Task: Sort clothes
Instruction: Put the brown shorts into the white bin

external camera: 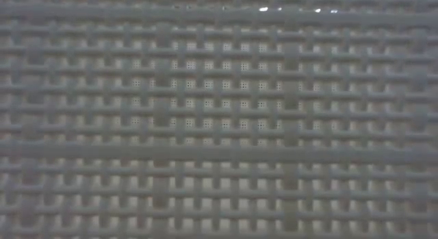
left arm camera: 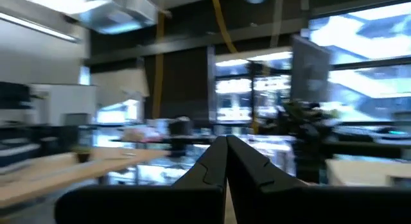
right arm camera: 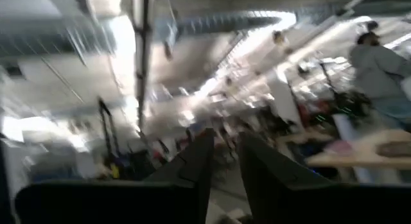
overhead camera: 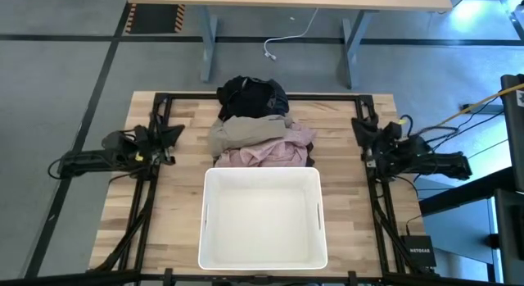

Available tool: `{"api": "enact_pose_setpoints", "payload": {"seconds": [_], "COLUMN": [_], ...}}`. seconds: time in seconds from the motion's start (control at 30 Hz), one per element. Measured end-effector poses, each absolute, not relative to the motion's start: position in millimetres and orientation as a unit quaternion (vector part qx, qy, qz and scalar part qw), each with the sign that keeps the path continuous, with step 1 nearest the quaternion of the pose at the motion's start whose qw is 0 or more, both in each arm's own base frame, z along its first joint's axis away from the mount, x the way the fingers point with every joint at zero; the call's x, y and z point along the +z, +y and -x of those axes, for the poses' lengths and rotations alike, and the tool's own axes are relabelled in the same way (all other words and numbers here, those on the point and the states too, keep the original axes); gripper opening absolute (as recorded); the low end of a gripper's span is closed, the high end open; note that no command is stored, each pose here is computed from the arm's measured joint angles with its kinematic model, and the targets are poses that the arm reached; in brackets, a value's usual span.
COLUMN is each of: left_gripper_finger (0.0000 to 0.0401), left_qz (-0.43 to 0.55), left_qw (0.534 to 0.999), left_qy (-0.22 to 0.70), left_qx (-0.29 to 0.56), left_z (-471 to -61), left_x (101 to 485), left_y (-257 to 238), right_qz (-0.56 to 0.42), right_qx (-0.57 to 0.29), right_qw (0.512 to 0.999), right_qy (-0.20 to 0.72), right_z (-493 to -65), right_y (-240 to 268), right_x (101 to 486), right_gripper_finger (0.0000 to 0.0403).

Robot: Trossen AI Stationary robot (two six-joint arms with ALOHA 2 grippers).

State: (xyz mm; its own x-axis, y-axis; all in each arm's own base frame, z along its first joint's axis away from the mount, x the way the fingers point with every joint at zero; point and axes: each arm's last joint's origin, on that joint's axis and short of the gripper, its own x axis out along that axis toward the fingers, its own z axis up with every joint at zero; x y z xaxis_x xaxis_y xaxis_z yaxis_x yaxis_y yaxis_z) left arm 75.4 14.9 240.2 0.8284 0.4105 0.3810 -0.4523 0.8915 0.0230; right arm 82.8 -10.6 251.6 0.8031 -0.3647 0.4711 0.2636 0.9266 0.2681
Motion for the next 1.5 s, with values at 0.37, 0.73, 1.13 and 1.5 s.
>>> {"api": "enact_pose_setpoints", "payload": {"seconds": [0.37, 0.73, 1.13, 1.5], "left_gripper_finger": [0.0000, 0.0000, 0.0000, 0.0000], "left_qz": [-0.042, -0.012, 0.003, 0.019], "left_qw": [0.936, 0.958, 0.966, 0.969], "left_qy": [-0.203, -0.212, -0.177, -0.155], "left_qx": [0.284, 0.194, 0.190, 0.189], "left_z": [-78, -81, -84, -91], "left_x": [262, 279, 272, 266], "left_y": [23, 19, 19, 20], "right_qz": [0.033, -0.062, -0.116, -0.085], "right_qx": [-0.202, -0.091, 0.027, 0.036], "right_qw": [0.973, 0.949, 0.949, 0.963], "right_qy": [0.110, 0.294, 0.292, 0.254], "right_z": [-172, -244, -290, -329], "right_y": [-16, -52, -85, -97], "right_x": [318, 338, 302, 274], "right_gripper_finger": [0.0116, 0.0209, 0.0214, 0.0214]}}
